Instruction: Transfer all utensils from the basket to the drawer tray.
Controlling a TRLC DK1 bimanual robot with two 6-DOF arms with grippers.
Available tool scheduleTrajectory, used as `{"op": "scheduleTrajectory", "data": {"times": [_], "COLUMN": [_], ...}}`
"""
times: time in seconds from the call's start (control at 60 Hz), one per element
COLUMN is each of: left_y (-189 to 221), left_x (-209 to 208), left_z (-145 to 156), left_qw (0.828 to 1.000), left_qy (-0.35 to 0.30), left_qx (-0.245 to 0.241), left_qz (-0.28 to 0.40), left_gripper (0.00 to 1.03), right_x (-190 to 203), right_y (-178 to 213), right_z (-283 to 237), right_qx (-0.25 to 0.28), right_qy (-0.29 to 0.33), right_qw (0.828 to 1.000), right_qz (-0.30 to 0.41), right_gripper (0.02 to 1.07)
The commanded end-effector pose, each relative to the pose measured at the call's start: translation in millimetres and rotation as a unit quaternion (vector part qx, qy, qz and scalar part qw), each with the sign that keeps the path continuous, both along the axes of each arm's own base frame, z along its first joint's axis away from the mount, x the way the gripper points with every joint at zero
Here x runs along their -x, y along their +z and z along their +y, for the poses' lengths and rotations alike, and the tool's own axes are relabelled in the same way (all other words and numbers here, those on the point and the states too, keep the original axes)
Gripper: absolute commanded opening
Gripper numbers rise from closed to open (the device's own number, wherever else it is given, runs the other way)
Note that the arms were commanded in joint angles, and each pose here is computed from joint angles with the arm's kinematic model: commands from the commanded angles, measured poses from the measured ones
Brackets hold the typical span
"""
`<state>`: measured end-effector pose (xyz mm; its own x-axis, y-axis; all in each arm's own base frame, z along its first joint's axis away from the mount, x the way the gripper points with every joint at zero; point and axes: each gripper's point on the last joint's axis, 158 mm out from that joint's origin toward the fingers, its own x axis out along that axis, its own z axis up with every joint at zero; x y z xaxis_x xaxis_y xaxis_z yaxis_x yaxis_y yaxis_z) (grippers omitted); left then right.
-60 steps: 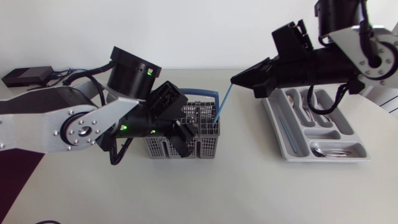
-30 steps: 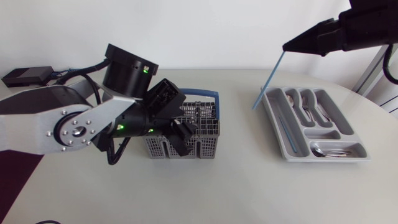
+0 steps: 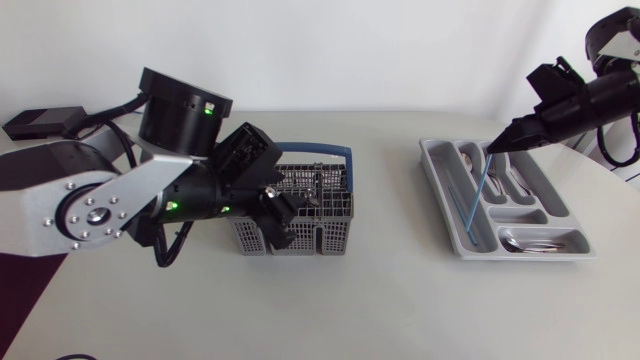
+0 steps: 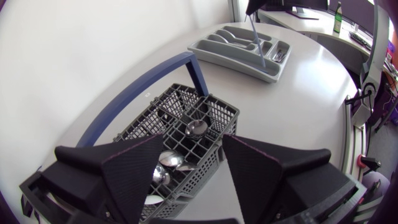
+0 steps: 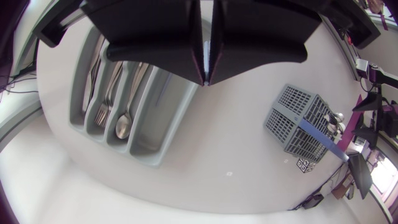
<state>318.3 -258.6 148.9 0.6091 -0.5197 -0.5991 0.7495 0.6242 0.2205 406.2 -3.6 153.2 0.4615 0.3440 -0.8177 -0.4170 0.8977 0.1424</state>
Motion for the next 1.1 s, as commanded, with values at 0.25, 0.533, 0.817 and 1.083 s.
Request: {"op": "scheduleTrajectory", "data": {"times": [0.25,0.533,0.817,1.083], "left_y": [-6.0,-6.8,-2.5,-13.9], "left_x": [2.4,0.4,-3.4,-5.3], "left_z": [17.7,23.0,29.3,45.3], "left_qw": [1.0,1.0,1.0,0.999], "left_qy": [0.005,0.009,0.016,0.03], "left_qx": [-0.016,-0.019,-0.017,-0.022], "left_qz": [-0.008,-0.011,-0.019,-0.018], "left_gripper": [0.69,0.69,0.69,0.7], "right_x": [-21.4,-61.1,-71.7,-19.5], "right_y": [-74.9,-111.6,-102.5,-32.4], "right_z": [-17.3,-31.5,-23.4,63.6], "right_qx": [-0.001,-0.014,0.005,0.007], "right_qy": [-0.013,-0.054,-0.051,0.051], "right_qw": [0.996,0.994,0.998,0.997], "right_qz": [0.093,0.091,0.039,-0.053], "right_gripper": [0.08,0.2,0.66,0.72]}}
